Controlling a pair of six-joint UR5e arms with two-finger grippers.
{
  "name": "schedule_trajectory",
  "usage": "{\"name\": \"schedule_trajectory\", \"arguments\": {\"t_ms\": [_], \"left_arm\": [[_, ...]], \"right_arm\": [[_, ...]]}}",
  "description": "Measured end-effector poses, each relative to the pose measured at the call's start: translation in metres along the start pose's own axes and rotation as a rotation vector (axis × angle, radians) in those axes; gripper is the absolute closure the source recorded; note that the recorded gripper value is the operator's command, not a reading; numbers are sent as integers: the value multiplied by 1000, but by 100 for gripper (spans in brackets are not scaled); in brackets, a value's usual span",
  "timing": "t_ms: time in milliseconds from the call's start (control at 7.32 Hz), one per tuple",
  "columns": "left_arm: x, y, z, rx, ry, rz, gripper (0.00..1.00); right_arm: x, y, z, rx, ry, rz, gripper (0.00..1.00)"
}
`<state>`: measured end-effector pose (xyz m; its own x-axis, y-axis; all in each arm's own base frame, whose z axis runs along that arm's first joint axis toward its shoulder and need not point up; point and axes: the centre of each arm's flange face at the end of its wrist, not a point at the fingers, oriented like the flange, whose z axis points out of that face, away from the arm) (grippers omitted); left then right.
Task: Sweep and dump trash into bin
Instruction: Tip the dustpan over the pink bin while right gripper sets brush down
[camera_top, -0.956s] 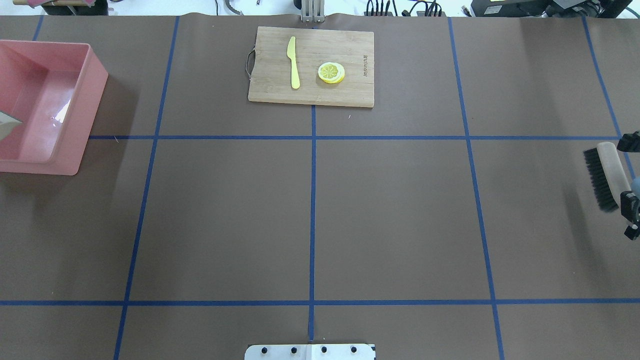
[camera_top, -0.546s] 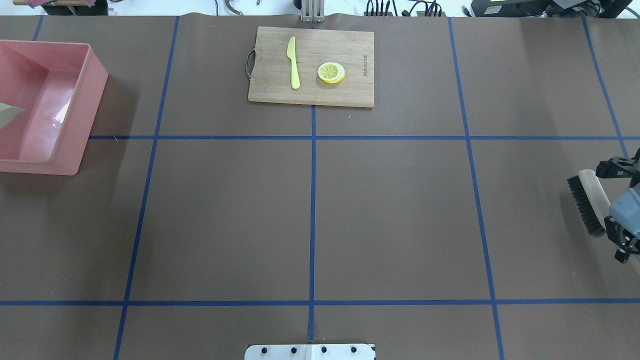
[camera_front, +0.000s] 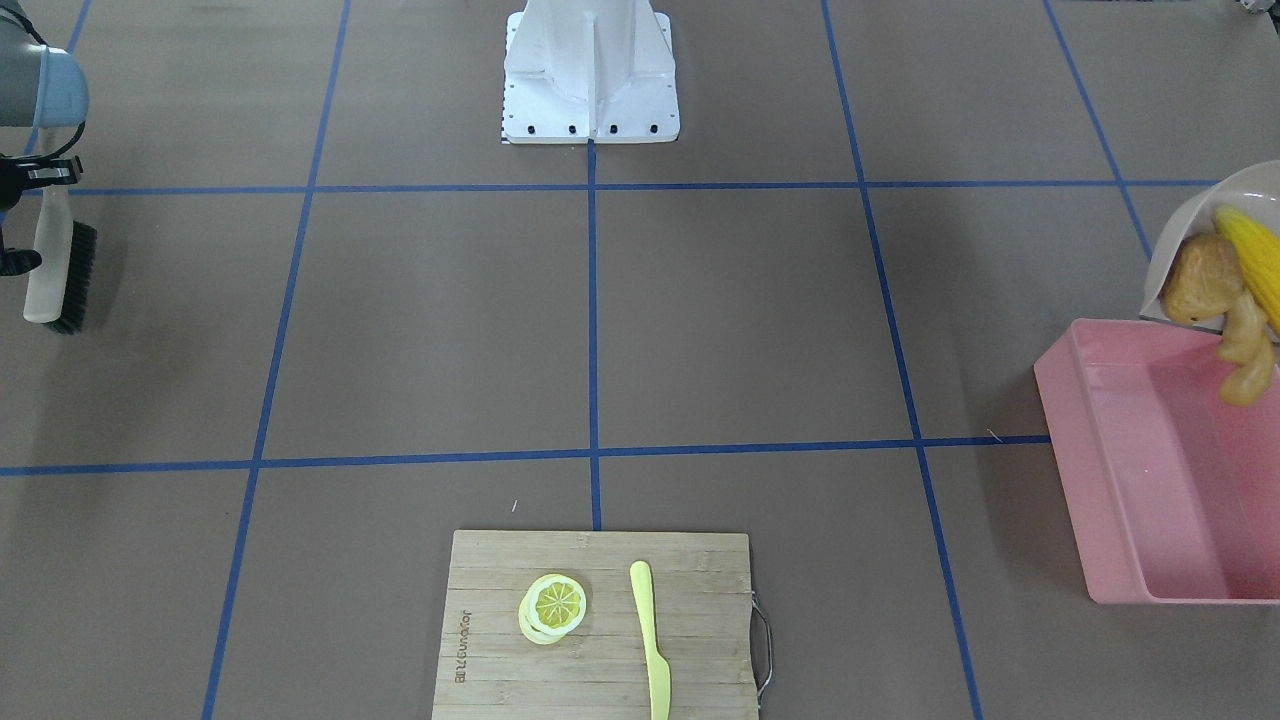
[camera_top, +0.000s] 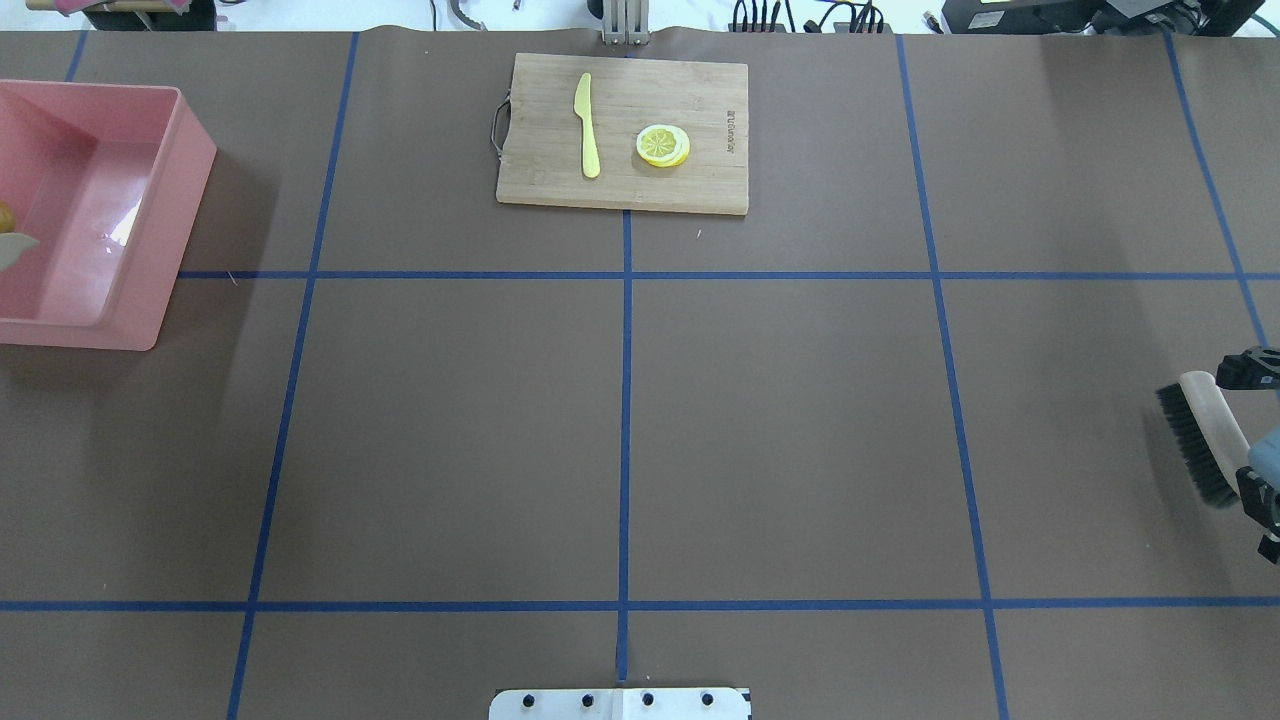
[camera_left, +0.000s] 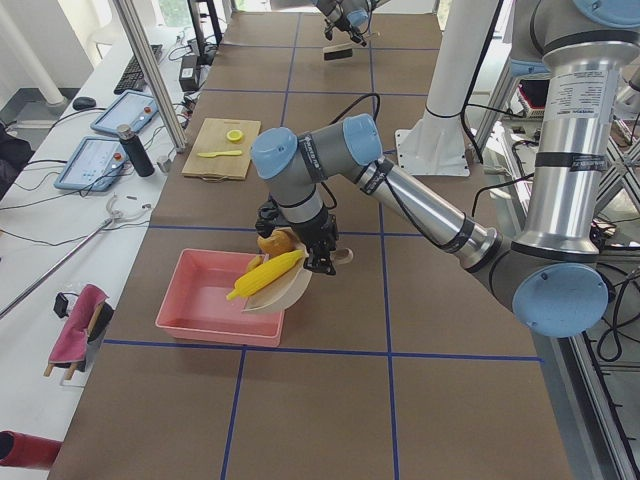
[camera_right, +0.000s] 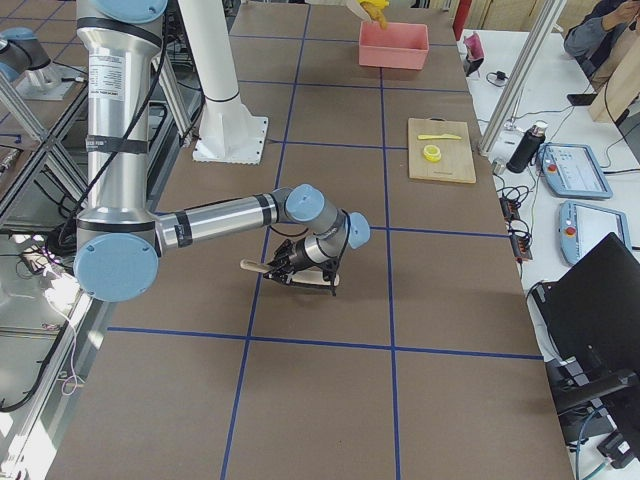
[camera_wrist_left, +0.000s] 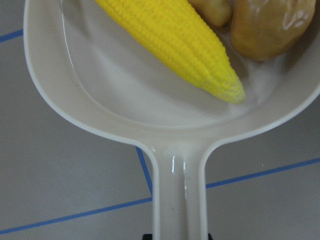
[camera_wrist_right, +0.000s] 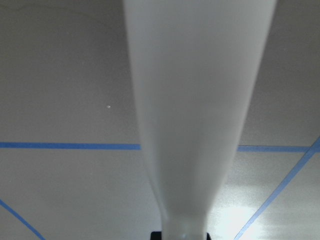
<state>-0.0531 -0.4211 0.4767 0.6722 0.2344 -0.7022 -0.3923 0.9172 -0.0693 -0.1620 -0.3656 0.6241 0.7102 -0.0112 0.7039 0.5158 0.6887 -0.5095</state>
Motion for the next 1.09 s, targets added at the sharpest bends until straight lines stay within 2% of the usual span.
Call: {"name": "schedule_trajectory", "arguments": {"t_ms": [137, 273, 410, 546, 1092], "left_arm": [[-2, 3, 4, -37, 17, -8, 100], [-5, 5, 8, -65, 25, -10, 100], [-11, 5, 13, -93, 27, -2, 100], [-18, 4, 18, -116, 31, 6, 100], [-27, 4, 26, -152, 47, 23, 100]], "right_arm": [[2, 4, 4, -3, -23, 7, 100], [3, 6, 6, -3, -39, 11, 93], [2, 6, 8, -6, -46, 13, 79], [1, 5, 10, -10, -46, 12, 75], [-9, -1, 18, -30, -28, -4, 74]]}}
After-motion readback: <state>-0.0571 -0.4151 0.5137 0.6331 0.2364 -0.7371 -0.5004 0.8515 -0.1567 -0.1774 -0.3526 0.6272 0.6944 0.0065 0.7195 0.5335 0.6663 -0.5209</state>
